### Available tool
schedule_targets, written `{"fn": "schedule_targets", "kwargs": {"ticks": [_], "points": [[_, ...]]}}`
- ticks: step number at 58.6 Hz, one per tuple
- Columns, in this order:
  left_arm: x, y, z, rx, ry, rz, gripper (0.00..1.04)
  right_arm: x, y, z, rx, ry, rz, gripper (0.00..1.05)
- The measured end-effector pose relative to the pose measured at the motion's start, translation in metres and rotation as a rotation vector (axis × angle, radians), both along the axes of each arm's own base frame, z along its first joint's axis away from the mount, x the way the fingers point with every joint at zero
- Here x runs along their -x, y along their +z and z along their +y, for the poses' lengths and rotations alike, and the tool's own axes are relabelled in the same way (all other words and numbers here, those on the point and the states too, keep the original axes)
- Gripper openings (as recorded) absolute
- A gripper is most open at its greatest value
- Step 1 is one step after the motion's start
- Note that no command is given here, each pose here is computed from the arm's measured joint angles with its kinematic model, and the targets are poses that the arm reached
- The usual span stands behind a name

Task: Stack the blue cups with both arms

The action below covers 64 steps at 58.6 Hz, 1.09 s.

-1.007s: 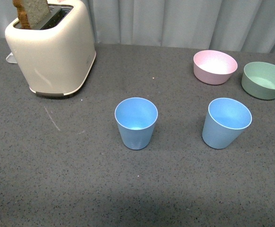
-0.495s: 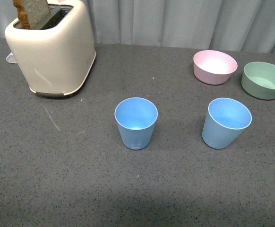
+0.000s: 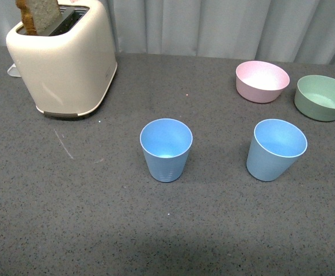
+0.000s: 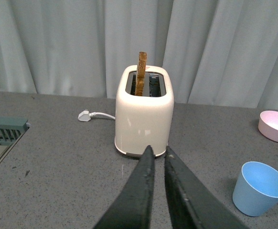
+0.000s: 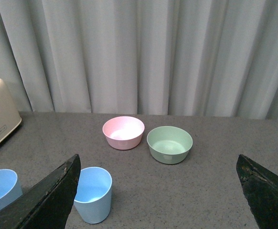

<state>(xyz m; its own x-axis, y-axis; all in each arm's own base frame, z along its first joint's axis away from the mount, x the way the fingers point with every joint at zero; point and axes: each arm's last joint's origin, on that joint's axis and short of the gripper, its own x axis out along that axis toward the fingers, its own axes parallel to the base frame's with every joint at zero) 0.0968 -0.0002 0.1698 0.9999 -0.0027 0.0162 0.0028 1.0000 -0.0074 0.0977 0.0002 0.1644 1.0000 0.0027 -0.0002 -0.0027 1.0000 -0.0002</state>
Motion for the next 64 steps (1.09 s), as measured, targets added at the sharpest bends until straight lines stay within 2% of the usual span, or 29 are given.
{"fn": "schedule_targets", "kwargs": {"ticks": [4,6,15,20,26,35,44,51,64], "points": [[0.000,0.000,0.000,0.000,0.000,-0.001,0.34,0.000,0.000,0.000,0.000,0.000,0.000,0.95],[0.000,0.000,0.000,0.000,0.000,-0.001,0.39,0.000,0.000,0.000,0.014,0.006,-0.001,0.95],[0.000,0.000,0.000,0.000,0.000,-0.001,0.66,-0.011,0.003,-0.001,0.232,0.050,0.048,0.95],[0.000,0.000,0.000,0.000,0.000,-0.001,0.80,-0.027,0.009,0.000,0.242,0.051,0.114,0.95],[0.000,0.000,0.000,0.000,0.000,-0.001,0.98,-0.057,0.016,0.001,0.187,0.069,0.218,0.95],[0.000,0.000,0.000,-0.002,0.000,-0.001,0.98,-0.114,0.012,0.007,0.078,0.100,0.405,0.95],[0.000,0.000,0.000,-0.002,0.000,-0.001,0.98,-0.185,-0.016,0.023,-0.038,0.103,0.696,0.95],[0.000,0.000,0.000,-0.002,0.000,-0.001,0.98,-0.208,-0.032,0.032,-0.070,0.102,0.830,0.95],[0.000,0.000,0.000,-0.002,0.000,-0.001,0.98,-0.236,-0.061,0.047,-0.070,0.082,0.989,0.95]]}}
